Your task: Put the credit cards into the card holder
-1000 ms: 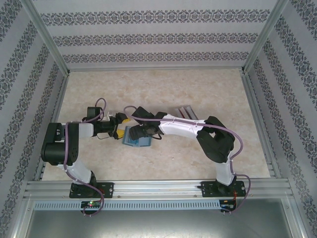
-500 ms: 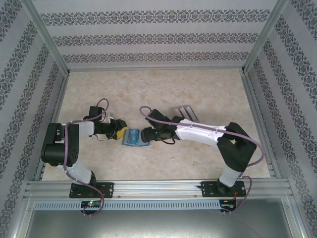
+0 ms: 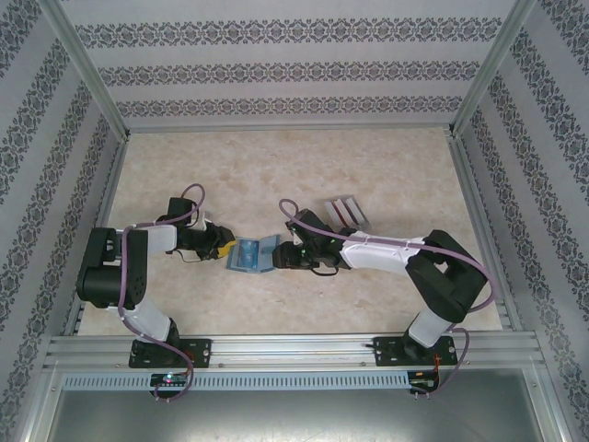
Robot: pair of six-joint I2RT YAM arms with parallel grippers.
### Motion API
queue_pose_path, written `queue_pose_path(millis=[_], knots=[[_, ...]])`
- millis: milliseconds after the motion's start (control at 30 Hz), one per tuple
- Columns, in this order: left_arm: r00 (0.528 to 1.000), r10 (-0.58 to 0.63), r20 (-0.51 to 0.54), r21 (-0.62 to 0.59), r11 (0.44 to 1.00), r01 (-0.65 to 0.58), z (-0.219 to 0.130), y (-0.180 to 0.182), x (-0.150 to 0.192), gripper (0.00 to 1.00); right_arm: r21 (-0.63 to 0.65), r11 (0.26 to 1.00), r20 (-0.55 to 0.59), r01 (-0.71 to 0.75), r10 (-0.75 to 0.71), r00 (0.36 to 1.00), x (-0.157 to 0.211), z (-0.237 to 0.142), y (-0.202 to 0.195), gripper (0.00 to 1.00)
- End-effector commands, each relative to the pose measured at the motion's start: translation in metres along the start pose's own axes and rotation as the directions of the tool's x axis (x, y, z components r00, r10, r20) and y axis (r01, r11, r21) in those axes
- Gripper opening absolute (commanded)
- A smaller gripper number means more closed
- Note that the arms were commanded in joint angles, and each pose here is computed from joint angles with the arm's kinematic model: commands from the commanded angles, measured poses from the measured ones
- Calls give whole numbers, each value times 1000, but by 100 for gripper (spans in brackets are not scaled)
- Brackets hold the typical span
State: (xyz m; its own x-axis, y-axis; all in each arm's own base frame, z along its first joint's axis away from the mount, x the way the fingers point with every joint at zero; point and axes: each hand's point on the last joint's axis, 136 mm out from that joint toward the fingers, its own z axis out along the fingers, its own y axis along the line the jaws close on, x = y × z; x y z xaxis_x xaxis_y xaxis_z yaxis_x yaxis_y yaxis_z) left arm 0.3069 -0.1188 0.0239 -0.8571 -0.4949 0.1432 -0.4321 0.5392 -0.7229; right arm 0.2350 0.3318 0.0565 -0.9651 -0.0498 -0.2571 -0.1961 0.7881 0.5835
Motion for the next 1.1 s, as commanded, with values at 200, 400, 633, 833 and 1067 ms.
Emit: queue_pose_path(millis=[200, 400, 633, 833, 1067], knots=[[991, -117, -65, -182, 978, 104, 9, 49, 25, 27, -66, 997, -13, -31, 30, 999, -3, 15, 1, 51], [990, -119, -70, -188, 977, 104, 10, 50, 26, 21, -60, 997, -19, -42, 41, 999, -1, 17, -4, 54], [990, -121, -71, -197, 975, 105, 11, 52, 26, 19, -57, 997, -15, -56, 55, 998, -1, 17, -12, 53], [989, -126, -75, -198, 974, 109, 12, 53, 26, 19, -53, 997, -21, -64, 63, 998, 0, 21, -14, 54], [989, -125, -74, -202, 973, 108, 12, 53, 26, 19, -22, 997, -21, -74, 74, 997, 0, 26, -24, 61]])
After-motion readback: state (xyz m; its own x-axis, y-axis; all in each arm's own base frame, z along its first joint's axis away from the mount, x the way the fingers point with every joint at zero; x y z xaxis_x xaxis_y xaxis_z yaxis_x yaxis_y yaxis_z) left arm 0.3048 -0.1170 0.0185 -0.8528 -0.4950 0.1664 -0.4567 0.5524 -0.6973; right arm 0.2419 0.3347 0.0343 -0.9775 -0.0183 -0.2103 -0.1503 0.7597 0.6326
